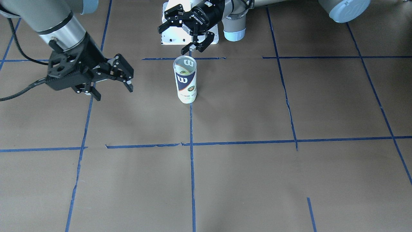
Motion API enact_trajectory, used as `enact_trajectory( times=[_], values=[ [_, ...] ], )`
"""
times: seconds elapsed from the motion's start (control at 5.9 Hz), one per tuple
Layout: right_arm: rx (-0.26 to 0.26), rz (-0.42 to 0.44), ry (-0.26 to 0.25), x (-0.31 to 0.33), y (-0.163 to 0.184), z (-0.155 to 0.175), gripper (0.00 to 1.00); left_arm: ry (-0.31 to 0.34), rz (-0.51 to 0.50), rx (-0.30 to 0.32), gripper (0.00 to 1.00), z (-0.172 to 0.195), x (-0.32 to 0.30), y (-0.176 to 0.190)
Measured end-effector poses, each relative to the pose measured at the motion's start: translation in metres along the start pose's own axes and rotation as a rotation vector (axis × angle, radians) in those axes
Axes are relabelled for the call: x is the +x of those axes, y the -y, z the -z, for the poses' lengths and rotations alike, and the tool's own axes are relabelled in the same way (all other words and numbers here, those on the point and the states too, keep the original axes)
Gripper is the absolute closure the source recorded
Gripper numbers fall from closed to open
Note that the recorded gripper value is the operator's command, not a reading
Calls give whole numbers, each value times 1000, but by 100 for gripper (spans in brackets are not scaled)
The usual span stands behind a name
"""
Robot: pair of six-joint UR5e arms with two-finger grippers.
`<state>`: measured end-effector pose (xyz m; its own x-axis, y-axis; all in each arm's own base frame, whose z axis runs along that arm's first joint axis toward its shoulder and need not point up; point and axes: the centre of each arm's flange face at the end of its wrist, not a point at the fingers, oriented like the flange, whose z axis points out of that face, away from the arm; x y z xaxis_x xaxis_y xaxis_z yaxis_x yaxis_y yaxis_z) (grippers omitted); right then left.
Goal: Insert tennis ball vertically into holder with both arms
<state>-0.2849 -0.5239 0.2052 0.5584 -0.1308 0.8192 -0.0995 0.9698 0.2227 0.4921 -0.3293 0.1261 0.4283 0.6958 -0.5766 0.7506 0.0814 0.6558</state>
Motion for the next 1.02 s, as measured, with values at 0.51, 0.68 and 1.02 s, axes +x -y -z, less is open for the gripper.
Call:
enact_trajectory(
  times=[0.51, 0.68, 1.02],
  values=[
    [-11, 100, -129, 126, 15, 4, 1, 156, 57, -207, 0, -30, -125, 12],
    [-18, 99, -162, 165, 16, 9, 1, 203, 91, -308, 0, -10, -196, 3],
    [-61, 79, -174, 264, 25, 28, 0, 354, 91, -549, 0, 56, -331, -15]
  ],
)
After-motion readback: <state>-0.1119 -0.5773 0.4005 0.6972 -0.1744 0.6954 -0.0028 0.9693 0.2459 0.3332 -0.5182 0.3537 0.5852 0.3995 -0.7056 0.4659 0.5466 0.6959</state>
